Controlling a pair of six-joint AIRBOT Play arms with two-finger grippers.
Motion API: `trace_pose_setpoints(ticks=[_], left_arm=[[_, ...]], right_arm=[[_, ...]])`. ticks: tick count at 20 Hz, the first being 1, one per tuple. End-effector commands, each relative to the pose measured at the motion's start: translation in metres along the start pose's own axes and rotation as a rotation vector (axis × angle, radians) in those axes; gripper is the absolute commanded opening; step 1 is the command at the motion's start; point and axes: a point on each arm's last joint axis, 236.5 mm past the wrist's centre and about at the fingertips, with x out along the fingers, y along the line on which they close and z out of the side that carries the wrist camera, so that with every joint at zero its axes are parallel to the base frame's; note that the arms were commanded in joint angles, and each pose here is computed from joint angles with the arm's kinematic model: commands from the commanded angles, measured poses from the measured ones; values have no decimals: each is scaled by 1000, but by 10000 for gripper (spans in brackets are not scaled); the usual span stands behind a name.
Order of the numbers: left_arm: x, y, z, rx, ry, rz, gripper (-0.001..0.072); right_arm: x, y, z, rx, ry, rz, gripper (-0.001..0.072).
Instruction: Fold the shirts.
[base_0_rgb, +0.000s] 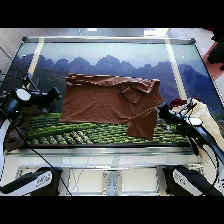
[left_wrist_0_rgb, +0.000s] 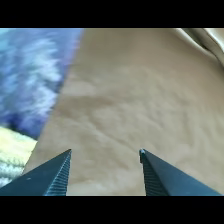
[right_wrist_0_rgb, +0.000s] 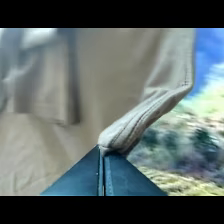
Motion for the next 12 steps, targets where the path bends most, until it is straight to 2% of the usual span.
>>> trace_pose_setpoints(ticks=[1, 3, 5, 8, 12], left_arm=[[-5, 53, -12, -331, 25, 213, 463], [-18, 93, -53, -409, 183, 366, 462], [-22, 120, -93, -450, 305, 440, 461], [2, 111, -136, -539, 386, 339, 461], [27, 77, -120, -635, 299, 135, 462]], right_arm=[[-5, 23, 0, -51, 25, 56, 29], [-7, 27, 0, -67, 25, 66, 29], [-8, 28, 0, -68, 22, 68, 29], [-8, 28, -1, -69, 26, 69, 29], [-8, 29, -4, -68, 42, 75, 29]])
